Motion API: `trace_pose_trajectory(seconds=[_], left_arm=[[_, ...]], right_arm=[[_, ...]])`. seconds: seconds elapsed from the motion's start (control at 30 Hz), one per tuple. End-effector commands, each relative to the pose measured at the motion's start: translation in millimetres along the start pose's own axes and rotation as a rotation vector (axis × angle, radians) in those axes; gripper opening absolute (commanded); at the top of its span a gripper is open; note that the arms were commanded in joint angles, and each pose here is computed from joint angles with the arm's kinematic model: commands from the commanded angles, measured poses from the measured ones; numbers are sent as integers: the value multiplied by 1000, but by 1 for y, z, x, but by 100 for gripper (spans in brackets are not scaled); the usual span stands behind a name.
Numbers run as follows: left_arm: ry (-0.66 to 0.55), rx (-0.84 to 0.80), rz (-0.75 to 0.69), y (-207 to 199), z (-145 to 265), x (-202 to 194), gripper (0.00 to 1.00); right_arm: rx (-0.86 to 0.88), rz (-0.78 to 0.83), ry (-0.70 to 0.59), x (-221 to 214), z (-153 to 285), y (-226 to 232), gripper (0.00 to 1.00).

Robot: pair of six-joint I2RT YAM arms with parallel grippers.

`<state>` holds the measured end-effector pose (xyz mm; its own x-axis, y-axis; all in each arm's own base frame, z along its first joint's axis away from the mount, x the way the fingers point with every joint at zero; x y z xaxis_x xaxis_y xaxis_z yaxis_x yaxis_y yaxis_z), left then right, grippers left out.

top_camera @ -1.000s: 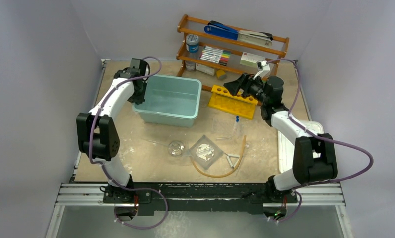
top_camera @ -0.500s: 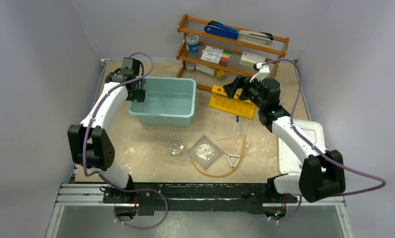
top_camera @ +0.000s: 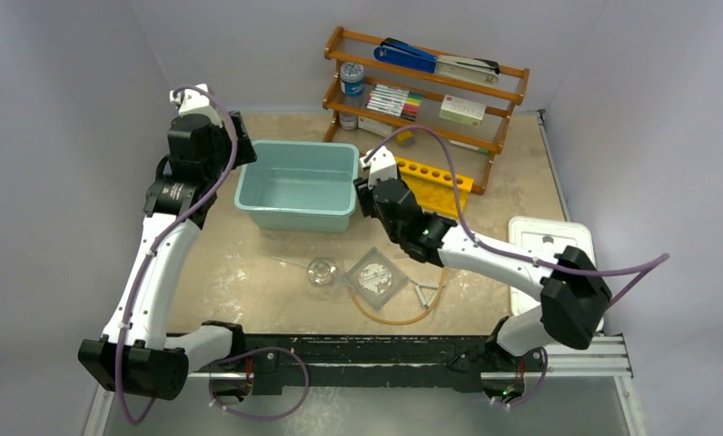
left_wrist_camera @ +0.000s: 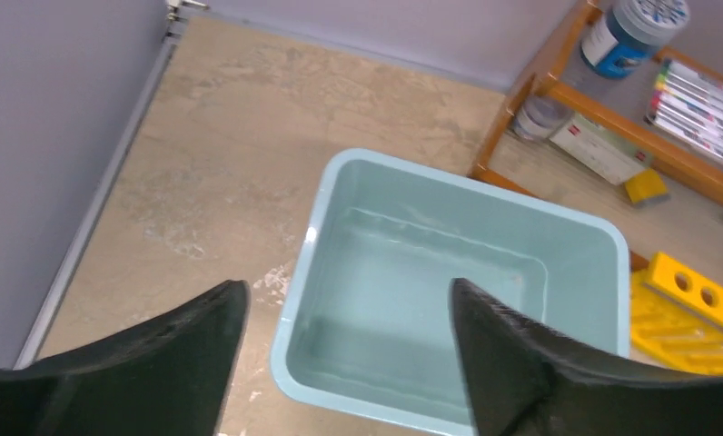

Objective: Organize the chemistry lab equipment

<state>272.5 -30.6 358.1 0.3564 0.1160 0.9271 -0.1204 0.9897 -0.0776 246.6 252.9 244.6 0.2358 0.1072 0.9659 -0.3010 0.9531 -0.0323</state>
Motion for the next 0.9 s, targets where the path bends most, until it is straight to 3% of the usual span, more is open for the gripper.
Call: trace_pose_trajectory(seconds=[0.0,0.07,0.1,0.17,0.23,0.4,0.87], left_arm=[[-64,151,78,10,-8,-2,63],[-58,174,69,13,-7,-5,56],[-50,179,63,13,-7,-7,56],[-40,175,61,13,-6,-9,57],[-26,163,56,13,-6,-13,60],[-31,169,56,17,1,-27,60],[-17,197,34,26,8,-52,58]], right_arm=[[92,-110,-51,45,2,3,45],[256,-119,-62,54,10,12,31],[323,-90,-54,55,13,16,31],[460,-75,8,49,20,24,46],[549,-88,46,39,29,27,52],[636,-86,129,25,42,30,61],[738,19,340,-39,55,83,55]])
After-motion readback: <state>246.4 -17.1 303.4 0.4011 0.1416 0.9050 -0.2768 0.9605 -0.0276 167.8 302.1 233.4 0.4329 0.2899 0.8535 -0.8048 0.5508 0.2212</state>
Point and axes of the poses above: each gripper's point midway between its finger pads, its own z axis back along the fingers, its own y axis along the line the jaws close on, x = y × z, the point moved 10 cm from there along z, back along the fingers, and after that the axes turned 5 degrees about -z, right-handed, at the moved point
